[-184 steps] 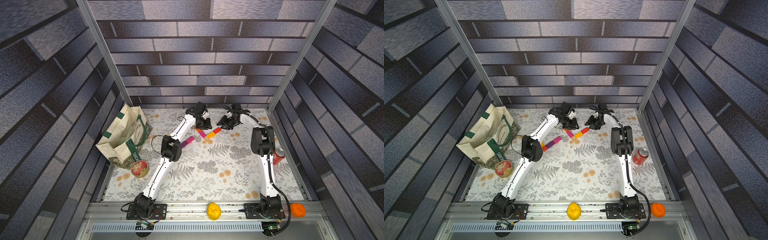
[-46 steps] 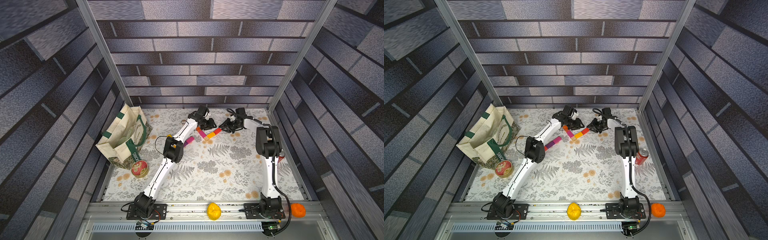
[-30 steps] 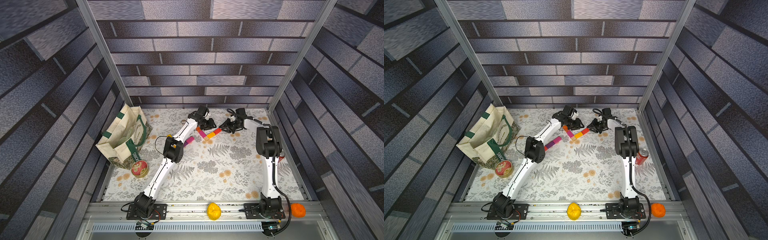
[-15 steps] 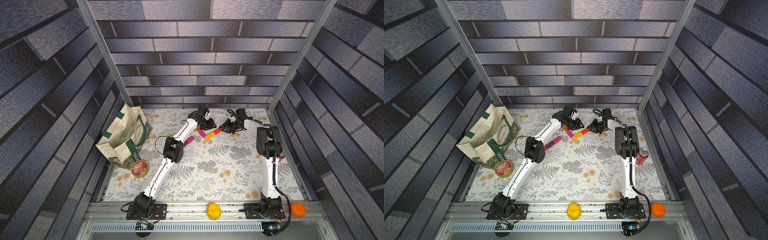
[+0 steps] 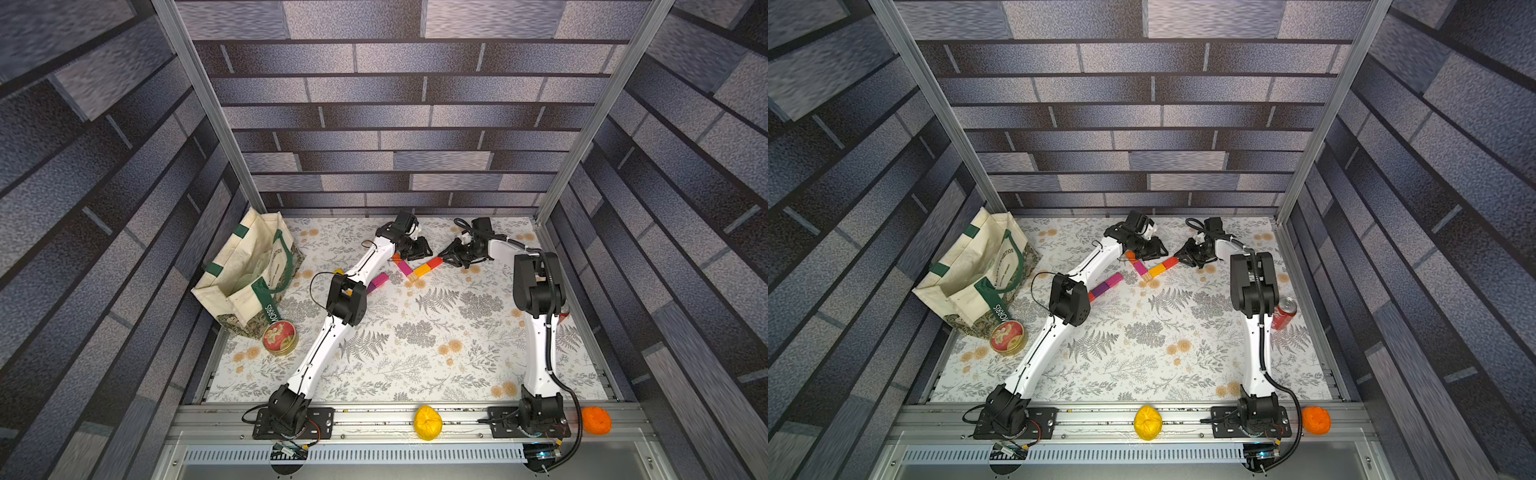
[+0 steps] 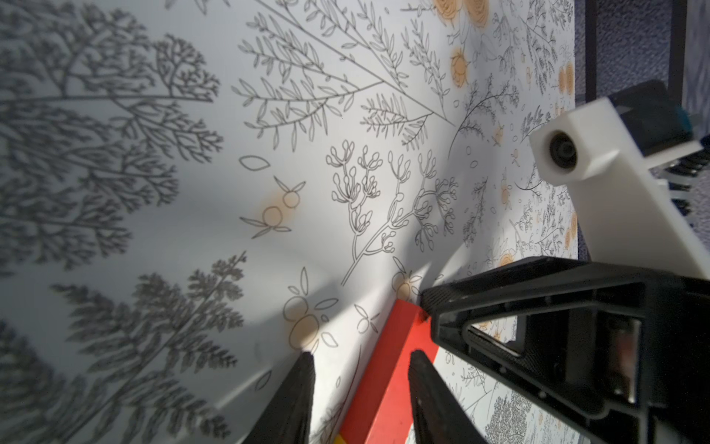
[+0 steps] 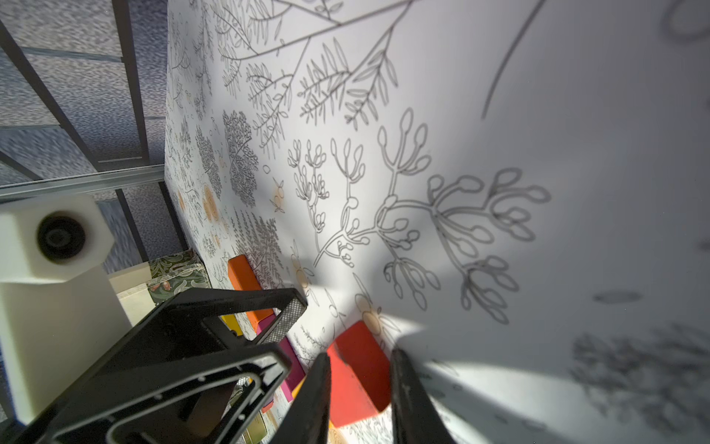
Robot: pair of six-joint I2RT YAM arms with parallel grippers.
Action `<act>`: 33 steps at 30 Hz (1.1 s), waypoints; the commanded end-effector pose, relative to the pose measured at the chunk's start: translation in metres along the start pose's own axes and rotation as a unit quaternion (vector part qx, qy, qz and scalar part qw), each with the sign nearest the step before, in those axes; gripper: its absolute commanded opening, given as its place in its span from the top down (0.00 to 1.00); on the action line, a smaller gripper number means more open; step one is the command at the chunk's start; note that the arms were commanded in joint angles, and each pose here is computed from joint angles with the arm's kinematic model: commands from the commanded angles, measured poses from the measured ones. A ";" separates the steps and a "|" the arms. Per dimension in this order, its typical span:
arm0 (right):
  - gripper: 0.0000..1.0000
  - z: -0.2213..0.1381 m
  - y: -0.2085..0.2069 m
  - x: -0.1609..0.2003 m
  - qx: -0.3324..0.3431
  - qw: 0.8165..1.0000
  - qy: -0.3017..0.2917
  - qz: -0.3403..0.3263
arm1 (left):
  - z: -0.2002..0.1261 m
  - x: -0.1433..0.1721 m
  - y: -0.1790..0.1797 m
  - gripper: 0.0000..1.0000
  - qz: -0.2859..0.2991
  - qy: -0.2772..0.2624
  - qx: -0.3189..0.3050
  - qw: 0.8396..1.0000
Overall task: Assemble the letter v with building blocks
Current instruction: Assemble the building block at the center of the board.
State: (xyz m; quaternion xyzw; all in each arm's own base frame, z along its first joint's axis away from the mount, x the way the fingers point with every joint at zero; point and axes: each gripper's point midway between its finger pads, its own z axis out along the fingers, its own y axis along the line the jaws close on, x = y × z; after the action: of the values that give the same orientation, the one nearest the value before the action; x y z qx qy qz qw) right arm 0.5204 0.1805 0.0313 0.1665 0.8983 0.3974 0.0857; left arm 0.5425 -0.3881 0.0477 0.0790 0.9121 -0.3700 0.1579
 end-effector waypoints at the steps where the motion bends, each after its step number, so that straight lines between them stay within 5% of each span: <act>1: 0.71 0.008 -0.043 0.020 0.063 0.996 0.024 0.054 | -0.011 0.007 0.004 0.57 -0.006 0.016 -0.026 1.000; 9: 0.68 0.006 -0.041 0.016 0.068 0.996 0.022 0.050 | -0.014 0.004 0.003 0.51 -0.005 0.012 -0.027 1.000; 20: 0.43 -0.003 -0.029 0.005 0.073 0.997 0.013 0.037 | -0.029 -0.012 0.001 0.30 -0.014 -0.011 -0.021 1.000; 33: 0.28 -0.041 0.017 -0.012 0.052 0.998 -0.028 0.004 | -0.091 -0.059 -0.026 0.19 0.003 -0.080 0.007 0.997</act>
State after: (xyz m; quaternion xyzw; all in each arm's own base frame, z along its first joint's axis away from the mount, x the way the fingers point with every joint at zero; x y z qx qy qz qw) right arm 0.5275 0.1689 0.0491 0.1790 0.9107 0.3611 0.0905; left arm 0.5658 -0.3539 0.0688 0.0485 0.9106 -0.3697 0.1781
